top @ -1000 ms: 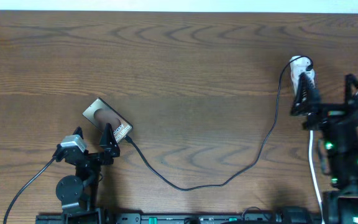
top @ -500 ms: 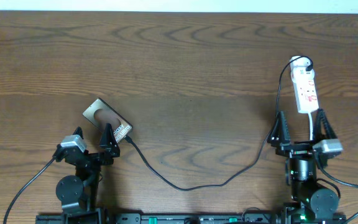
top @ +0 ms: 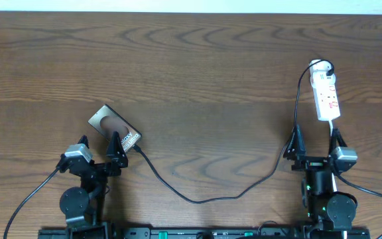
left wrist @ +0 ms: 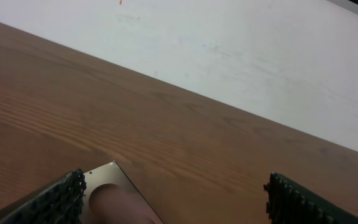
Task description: Plug charger to phone and switch on socket
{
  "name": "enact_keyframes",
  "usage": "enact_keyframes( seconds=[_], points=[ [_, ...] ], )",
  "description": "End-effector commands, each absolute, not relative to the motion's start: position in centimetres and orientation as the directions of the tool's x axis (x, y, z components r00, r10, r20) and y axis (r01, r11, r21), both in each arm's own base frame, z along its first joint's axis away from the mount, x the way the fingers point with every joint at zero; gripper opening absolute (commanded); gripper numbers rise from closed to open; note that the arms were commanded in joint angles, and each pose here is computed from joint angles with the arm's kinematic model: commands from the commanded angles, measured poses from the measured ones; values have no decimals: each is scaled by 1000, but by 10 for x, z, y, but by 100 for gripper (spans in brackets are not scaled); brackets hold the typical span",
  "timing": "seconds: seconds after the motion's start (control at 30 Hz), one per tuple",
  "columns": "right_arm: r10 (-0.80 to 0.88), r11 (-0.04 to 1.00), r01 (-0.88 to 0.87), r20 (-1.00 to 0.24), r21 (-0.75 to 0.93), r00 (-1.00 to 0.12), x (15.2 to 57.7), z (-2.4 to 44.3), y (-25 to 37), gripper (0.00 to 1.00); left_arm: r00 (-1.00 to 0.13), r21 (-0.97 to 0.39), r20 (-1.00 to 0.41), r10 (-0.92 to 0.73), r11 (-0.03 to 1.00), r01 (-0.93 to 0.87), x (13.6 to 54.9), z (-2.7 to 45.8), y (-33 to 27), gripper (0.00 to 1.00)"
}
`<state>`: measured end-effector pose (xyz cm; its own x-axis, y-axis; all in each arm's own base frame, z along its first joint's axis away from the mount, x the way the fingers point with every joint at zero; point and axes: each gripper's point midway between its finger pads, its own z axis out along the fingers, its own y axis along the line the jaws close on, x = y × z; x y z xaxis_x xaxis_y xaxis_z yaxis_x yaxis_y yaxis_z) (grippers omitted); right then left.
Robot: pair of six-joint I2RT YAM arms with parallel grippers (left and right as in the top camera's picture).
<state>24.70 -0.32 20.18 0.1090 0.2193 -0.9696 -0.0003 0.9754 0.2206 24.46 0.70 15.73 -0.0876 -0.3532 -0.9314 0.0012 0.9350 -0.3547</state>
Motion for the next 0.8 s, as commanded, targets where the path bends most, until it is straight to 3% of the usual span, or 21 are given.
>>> enact_keyframes(
  seconds=[0.0, 0.23, 0.77],
  points=[
    [219, 974, 44, -971, 224, 99, 246, 196, -10, 99, -137, -350, -928, -347, 937, -3, 244, 142, 5, 91],
    [218, 968, 139, -975, 211, -43, 245, 157, -24, 99, -137, -351, -928, -348, 937, -3, 244, 142, 5, 91],
    [-25, 998, 62, -996, -30, -80, 246, 155, -14, 99, -137, -351, -928, -348, 937, -3, 244, 142, 5, 91]
  ],
)
